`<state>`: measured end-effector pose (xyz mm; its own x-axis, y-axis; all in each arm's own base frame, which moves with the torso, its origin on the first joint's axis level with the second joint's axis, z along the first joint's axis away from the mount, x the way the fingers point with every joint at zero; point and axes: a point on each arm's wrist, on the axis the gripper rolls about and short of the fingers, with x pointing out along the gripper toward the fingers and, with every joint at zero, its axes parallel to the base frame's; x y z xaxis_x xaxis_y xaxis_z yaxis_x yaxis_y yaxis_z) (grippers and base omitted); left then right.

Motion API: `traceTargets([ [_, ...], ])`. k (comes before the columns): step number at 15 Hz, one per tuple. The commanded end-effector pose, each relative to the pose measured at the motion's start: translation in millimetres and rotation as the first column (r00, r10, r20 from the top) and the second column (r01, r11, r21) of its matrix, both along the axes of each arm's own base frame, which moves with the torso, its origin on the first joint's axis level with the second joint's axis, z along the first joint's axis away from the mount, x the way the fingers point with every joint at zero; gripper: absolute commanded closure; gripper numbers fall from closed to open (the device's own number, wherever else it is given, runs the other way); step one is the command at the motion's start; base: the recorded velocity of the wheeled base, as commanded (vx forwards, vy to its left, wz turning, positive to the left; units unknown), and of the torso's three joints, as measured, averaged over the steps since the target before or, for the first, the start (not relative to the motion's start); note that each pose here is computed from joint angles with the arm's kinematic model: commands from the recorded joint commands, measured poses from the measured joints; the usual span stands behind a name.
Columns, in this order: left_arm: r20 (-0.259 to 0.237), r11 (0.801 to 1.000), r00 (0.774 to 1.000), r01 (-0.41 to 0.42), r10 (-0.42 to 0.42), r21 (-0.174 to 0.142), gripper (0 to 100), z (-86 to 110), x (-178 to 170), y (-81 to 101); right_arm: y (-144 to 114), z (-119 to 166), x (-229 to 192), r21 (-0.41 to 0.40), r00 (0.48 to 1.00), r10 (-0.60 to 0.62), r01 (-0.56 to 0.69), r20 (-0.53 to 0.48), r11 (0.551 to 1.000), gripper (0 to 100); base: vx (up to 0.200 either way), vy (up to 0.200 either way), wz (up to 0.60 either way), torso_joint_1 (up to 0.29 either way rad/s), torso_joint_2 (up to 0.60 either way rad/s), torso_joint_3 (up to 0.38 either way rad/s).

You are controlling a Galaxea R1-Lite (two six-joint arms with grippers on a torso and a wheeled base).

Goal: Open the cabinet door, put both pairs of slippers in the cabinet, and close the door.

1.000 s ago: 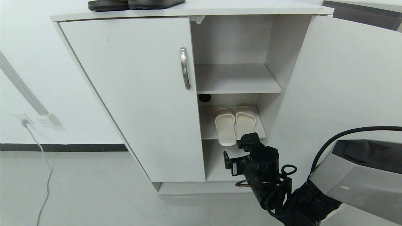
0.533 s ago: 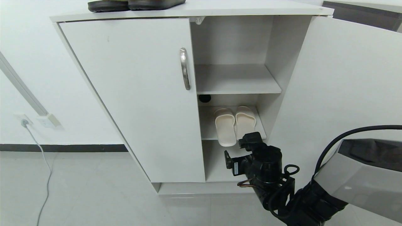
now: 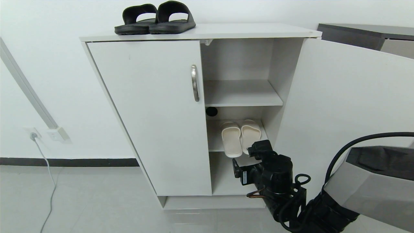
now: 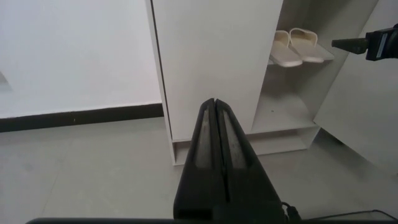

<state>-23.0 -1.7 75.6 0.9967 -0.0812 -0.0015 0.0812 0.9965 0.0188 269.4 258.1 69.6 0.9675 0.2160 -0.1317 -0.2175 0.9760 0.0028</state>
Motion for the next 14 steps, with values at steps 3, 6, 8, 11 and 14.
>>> traceTargets([
  [3, 0.0, 1.0, 1.0, -0.003, 0.003, -0.005, 100, 0.0, 0.0, 0.1, -1.5, -4.7, -1.2, -0.011, 1.0, -0.001, 0.001, -0.01, 1.0, 0, 0.0, 0.0, 0.0, 0.0, 0.0, 0.0],
  [6, -0.002, 1.0, 1.0, -0.003, 0.003, -0.007, 100, 0.0, 0.1, 0.1, -3.0, -5.4, -0.3, -0.011, 1.0, -0.006, 0.006, -0.01, 1.0, 0, 0.0, 0.0, 0.0, 0.0, 0.0, 0.0],
  [8, -0.002, 1.0, 1.0, -0.005, 0.005, -0.008, 100, 0.0, 0.1, 0.1, -3.1, -5.7, -0.5, -0.012, 1.0, -0.004, 0.004, -0.011, 1.0, 0, 0.0, 0.1, 0.0, 0.001, 0.0, 0.001],
  [11, -0.003, 1.0, 1.0, -0.005, 0.005, -0.013, 100, 0.0, 0.1, 0.1, -2.9, -5.3, -0.3, -0.01, 1.0, -0.001, 0.001, -0.009, 1.0, 0, 0.0, 0.2, 0.0, -0.001, 0.01, 0.007],
  [14, -0.003, 1.0, 1.0, -0.005, 0.005, -0.014, 100, 0.0, 0.1, 0.1, -3.0, -5.6, -0.5, -0.009, 1.0, 0.0, 0.0, -0.011, 1.0, 0, 0.0, 0.2, 0.0, 0.004, 0.0, 0.004],
])
